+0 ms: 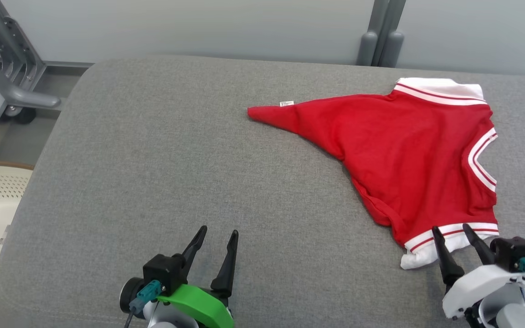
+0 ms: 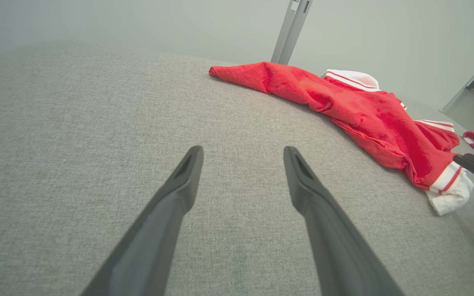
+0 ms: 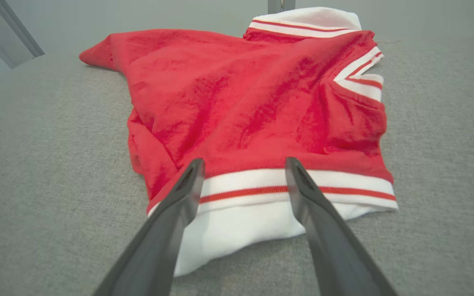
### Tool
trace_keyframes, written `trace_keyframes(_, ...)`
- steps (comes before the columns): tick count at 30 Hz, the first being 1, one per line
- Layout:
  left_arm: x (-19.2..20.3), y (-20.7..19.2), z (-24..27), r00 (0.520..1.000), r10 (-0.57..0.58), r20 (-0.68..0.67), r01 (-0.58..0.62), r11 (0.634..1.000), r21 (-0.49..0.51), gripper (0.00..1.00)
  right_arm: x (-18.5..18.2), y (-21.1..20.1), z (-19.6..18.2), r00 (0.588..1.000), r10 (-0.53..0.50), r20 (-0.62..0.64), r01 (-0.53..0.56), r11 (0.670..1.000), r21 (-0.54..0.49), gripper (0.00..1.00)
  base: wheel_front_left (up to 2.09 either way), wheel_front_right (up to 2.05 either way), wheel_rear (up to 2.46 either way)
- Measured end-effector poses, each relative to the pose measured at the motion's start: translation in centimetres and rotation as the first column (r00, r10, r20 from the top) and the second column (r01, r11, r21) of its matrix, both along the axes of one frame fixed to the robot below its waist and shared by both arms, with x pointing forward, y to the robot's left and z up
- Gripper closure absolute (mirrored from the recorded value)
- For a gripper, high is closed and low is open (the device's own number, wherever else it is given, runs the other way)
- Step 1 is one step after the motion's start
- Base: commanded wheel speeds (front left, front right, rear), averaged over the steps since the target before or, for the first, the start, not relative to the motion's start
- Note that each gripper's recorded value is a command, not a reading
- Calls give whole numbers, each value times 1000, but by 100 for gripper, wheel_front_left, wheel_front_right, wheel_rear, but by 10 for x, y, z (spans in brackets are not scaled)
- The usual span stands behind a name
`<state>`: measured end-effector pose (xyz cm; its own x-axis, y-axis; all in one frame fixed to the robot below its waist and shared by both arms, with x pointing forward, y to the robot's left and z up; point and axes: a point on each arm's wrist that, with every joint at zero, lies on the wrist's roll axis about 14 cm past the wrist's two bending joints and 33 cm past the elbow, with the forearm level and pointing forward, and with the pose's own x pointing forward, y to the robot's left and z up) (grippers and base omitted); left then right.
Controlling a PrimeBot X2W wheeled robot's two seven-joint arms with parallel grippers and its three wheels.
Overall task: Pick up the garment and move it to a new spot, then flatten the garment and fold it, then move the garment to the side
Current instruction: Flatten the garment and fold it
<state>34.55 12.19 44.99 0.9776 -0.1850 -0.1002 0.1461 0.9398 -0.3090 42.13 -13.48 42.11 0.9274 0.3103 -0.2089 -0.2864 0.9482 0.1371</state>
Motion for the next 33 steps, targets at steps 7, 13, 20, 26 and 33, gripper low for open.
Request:
trace_keyframes(7, -3, -5, 4, 1000, -15, 15, 15, 1000, -3, 0, -40, 10, -9, 999, 15, -29, -14, 1000, 26, 0, 0, 0, 0)
trace_keyframes(13, -4, -9, 7, 999, -30, 26, 30, 1000, -1, 0, -54, 27, -15, 997, 48, -54, -46, 998, 43, 0, 0, 0, 0)
trace_keyframes(20, -8, -2, 2, 1000, -9, 11, 9, 1000, 1, 0, -53, 34, -33, 991, 41, -124, -34, 998, 57, 0, 0, 0, 0)
trace_keyframes(26, -9, 1, -3, 1000, 0, -6, 0, 1000, 3, 0, -35, 41, -29, 993, 12, -121, 0, 995, 102, 91, 0, 0, 0)
trace_keyframes(33, -8, 0, -3, 1000, -4, -4, 4, 1000, 1, 0, -25, 9, -22, 994, -54, -94, 61, 996, 67, 100, 0, 0, 0)
